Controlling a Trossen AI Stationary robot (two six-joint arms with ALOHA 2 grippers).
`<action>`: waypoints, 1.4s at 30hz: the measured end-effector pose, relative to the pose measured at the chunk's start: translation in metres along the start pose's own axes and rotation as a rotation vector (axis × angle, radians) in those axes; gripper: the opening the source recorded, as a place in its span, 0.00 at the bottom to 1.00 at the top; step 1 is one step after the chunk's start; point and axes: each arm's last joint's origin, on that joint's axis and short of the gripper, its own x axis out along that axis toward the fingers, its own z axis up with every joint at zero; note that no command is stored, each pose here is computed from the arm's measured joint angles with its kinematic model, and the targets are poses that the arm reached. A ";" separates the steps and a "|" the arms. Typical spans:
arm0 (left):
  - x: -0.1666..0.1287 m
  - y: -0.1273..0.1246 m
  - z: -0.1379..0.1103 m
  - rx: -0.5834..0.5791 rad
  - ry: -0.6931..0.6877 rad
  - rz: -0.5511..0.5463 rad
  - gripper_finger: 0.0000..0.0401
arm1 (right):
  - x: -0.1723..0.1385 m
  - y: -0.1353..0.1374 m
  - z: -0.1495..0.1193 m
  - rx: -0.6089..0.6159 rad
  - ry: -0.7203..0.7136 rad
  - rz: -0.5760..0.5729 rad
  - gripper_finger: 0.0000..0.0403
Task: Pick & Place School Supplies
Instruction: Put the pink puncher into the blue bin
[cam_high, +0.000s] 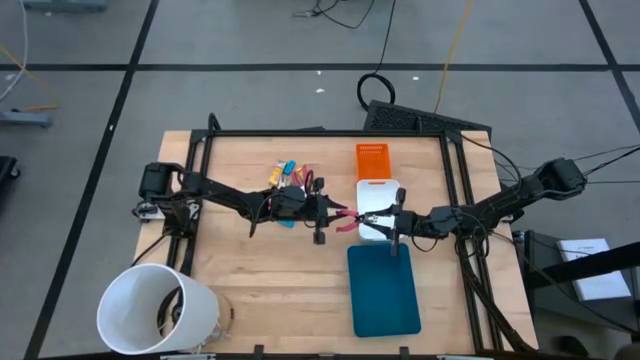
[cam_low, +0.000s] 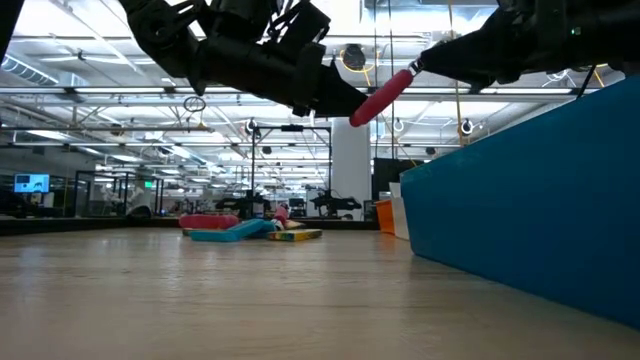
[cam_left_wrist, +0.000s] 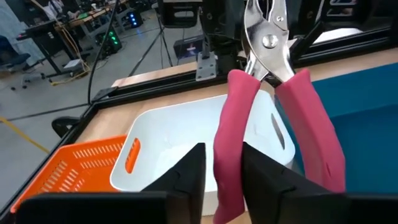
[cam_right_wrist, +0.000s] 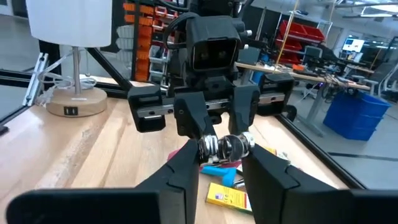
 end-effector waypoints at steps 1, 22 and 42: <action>0.000 0.000 0.001 -0.004 -0.001 0.003 0.27 | 0.000 0.000 0.000 0.000 0.000 0.003 0.22; -0.033 -0.021 0.038 0.012 0.013 -0.048 0.72 | -0.007 0.005 0.009 0.019 -0.042 0.056 0.22; -0.052 -0.003 0.042 -0.100 0.136 0.010 0.70 | -0.040 0.049 -0.010 0.222 0.258 0.461 0.22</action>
